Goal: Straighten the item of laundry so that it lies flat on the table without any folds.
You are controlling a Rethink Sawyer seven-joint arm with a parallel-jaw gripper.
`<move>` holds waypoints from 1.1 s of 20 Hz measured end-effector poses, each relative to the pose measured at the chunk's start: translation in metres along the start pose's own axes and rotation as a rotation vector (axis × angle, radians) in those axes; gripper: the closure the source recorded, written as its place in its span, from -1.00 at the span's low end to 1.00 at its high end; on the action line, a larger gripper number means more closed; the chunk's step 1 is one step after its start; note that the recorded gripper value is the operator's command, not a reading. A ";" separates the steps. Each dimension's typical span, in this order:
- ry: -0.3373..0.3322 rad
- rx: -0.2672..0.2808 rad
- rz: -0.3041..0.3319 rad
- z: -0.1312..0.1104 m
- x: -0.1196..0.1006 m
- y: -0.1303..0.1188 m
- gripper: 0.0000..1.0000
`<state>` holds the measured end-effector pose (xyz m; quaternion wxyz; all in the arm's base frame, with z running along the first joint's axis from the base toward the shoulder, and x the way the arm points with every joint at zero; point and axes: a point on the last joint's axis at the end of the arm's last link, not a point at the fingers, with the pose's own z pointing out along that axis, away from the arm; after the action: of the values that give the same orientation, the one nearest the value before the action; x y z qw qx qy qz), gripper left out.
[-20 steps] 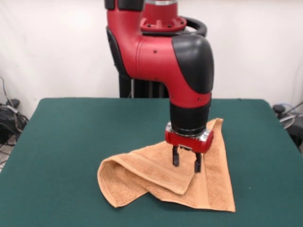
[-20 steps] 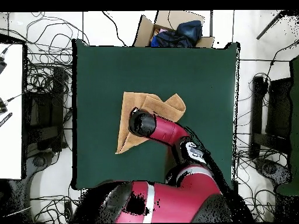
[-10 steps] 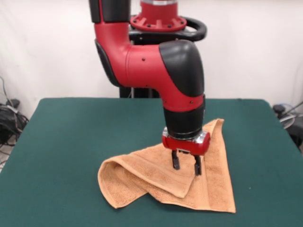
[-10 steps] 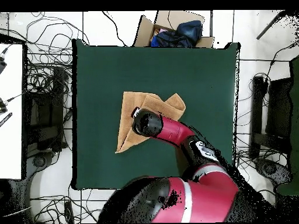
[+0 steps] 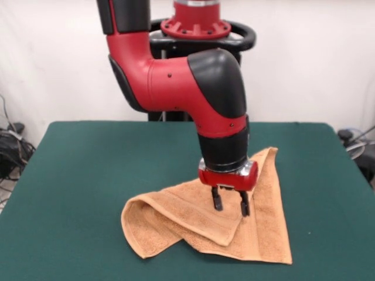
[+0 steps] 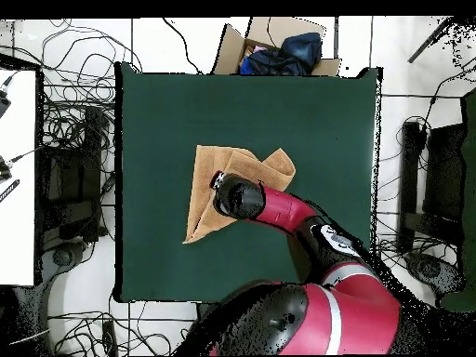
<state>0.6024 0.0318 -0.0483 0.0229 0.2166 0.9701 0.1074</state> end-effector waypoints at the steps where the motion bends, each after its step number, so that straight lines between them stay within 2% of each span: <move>1: 0.000 0.000 -0.003 0.000 0.000 0.000 -1.00; 14: -0.005 0.000 -0.037 0.001 0.003 0.003 -1.00; 22: -0.021 0.058 -0.090 0.003 0.007 0.012 -1.00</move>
<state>0.6015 0.0458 -0.0485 0.0314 0.1744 0.9812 0.0760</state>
